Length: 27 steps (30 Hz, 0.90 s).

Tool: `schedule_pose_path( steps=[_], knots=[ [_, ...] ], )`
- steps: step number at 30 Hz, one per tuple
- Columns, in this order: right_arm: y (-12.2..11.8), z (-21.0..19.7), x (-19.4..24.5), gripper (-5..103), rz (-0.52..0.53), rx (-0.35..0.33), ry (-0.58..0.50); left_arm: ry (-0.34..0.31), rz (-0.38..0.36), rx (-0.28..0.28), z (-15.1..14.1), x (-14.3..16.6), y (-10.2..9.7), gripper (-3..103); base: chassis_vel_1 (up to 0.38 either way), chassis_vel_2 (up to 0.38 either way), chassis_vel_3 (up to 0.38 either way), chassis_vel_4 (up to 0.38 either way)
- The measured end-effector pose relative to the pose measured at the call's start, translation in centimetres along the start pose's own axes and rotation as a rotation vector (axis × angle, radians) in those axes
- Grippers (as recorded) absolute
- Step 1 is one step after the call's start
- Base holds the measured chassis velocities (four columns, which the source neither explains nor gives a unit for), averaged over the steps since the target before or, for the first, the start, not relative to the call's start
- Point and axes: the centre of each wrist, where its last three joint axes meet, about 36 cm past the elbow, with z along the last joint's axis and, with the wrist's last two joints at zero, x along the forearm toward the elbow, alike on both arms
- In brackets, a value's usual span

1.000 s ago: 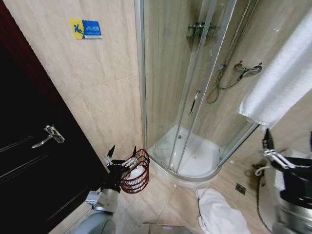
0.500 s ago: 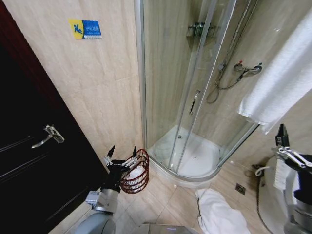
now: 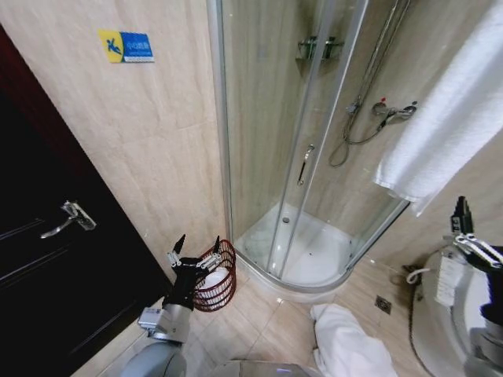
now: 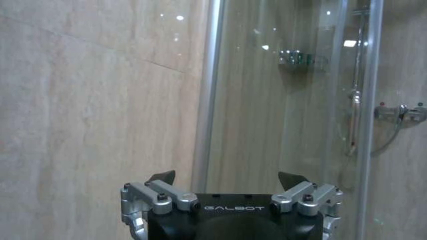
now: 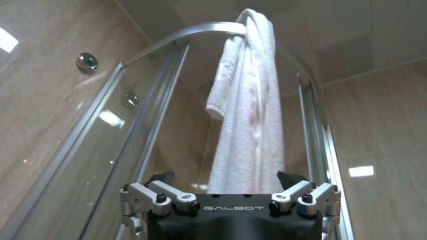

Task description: Discard the used towel into the hamper.

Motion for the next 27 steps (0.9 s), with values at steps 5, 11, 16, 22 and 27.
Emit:
schedule_pose_path(
  steps=[5, 11, 16, 22, 27],
  knots=[
    [0.20, -0.06, 0.04, 100, 0.000, -0.005, -0.001, 0.000, 0.000, 0.000, 0.00, 0.00, 0.00, 100, -0.098, -0.113, 0.119, 0.119],
    [0.32, -0.21, 0.02, 100, -0.002, -0.005, -0.003, 0.000, 0.000, 0.000, 0.00, 0.00, 0.00, 100, -0.130, -0.132, 0.130, 0.124],
    [0.35, -0.28, -0.02, 100, -0.003, -0.006, -0.004, 0.000, 0.000, 0.000, 0.00, 0.00, 0.00, 100, -0.157, -0.146, 0.152, 0.136],
    [0.31, -0.29, -0.24, 100, -0.010, -0.007, -0.010, 0.000, 0.000, 0.000, 0.00, 0.00, 0.00, 100, -0.141, -0.159, 0.138, 0.140],
    [0.25, -0.29, -0.46, 100, -0.017, -0.011, -0.017, 0.000, 0.000, 0.000, 0.00, 0.00, -0.01, 100, -0.108, -0.111, 0.089, 0.085]
  ],
)
